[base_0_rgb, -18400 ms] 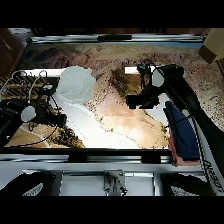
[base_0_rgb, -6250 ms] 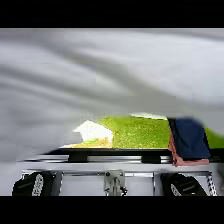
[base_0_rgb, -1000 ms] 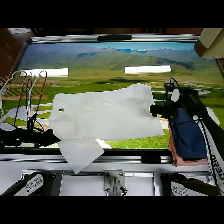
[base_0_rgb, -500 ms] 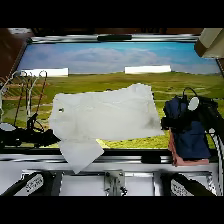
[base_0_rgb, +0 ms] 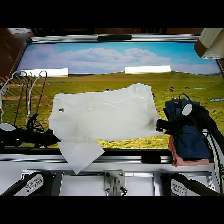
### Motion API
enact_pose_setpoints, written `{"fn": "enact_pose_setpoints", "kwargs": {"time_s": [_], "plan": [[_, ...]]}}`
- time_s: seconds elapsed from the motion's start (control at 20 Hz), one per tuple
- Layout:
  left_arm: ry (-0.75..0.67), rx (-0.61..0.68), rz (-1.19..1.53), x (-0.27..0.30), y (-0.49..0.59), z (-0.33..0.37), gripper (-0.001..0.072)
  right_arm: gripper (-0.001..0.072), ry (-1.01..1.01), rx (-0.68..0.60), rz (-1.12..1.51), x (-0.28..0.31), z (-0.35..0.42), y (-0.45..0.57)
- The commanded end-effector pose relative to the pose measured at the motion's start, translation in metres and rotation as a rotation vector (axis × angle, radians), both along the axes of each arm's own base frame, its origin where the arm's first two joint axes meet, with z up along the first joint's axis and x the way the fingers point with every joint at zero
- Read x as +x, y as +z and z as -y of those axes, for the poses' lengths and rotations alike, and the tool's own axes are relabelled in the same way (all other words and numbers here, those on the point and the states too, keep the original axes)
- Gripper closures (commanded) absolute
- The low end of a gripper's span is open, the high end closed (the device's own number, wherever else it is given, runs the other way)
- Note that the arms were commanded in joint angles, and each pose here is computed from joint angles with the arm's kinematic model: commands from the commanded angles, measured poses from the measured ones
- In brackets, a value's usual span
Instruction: Fold the shirts.
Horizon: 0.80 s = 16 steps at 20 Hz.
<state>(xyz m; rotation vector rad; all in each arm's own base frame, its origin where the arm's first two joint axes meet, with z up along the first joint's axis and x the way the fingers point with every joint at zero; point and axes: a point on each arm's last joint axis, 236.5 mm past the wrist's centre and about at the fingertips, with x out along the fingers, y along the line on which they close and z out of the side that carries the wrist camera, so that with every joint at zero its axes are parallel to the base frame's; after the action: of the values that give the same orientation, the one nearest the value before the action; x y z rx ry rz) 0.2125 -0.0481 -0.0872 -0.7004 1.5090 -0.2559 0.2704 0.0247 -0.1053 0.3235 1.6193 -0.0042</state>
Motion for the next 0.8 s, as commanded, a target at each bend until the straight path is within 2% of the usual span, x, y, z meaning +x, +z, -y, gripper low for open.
{"fn": "enact_pose_setpoints", "kwargs": {"time_s": [0.0, 0.15, 0.2, 0.25, 0.3, 0.45, 0.55, 0.75], "plan": [[-0.004, -0.005, -0.004, -0.001, 0.001, 0.001, 0.0671, 0.0164, -0.007, 0.003, -0.012, 0.001, 0.000, -0.011], [-0.004, -0.005, -0.003, -0.001, 0.001, 0.001, 0.0671, 0.0165, 0.000, 0.086, -0.043, -0.001, -0.024, -0.018], [-0.010, -0.005, -0.001, -0.001, 0.001, 0.001, 0.0671, 0.0213, 0.051, 0.110, -0.037, -0.002, -0.034, -0.018], [-0.023, -0.006, 0.007, -0.001, 0.003, 0.001, 0.0672, 0.0464, 0.108, 0.114, -0.025, -0.003, -0.041, -0.016], [-0.033, -0.006, 0.016, 0.002, 0.006, 0.001, 0.0672, 0.0630, 0.132, 0.108, -0.016, -0.002, -0.044, -0.014], [-0.053, 0.014, 0.089, 0.024, 0.031, -0.008, 0.0673, 0.0643, 0.155, 0.098, 0.101, 0.020, -0.047, 0.019], [-0.069, 0.072, 0.227, 0.055, 0.075, -0.020, 0.0673, 0.0643, 0.176, 0.063, 0.268, 0.050, -0.042, 0.071], [-0.036, 0.295, 0.843, 0.118, 0.287, -0.036, 0.0673, 0.0643, 0.214, -0.054, 0.856, 0.097, -0.030, 0.275]]}}
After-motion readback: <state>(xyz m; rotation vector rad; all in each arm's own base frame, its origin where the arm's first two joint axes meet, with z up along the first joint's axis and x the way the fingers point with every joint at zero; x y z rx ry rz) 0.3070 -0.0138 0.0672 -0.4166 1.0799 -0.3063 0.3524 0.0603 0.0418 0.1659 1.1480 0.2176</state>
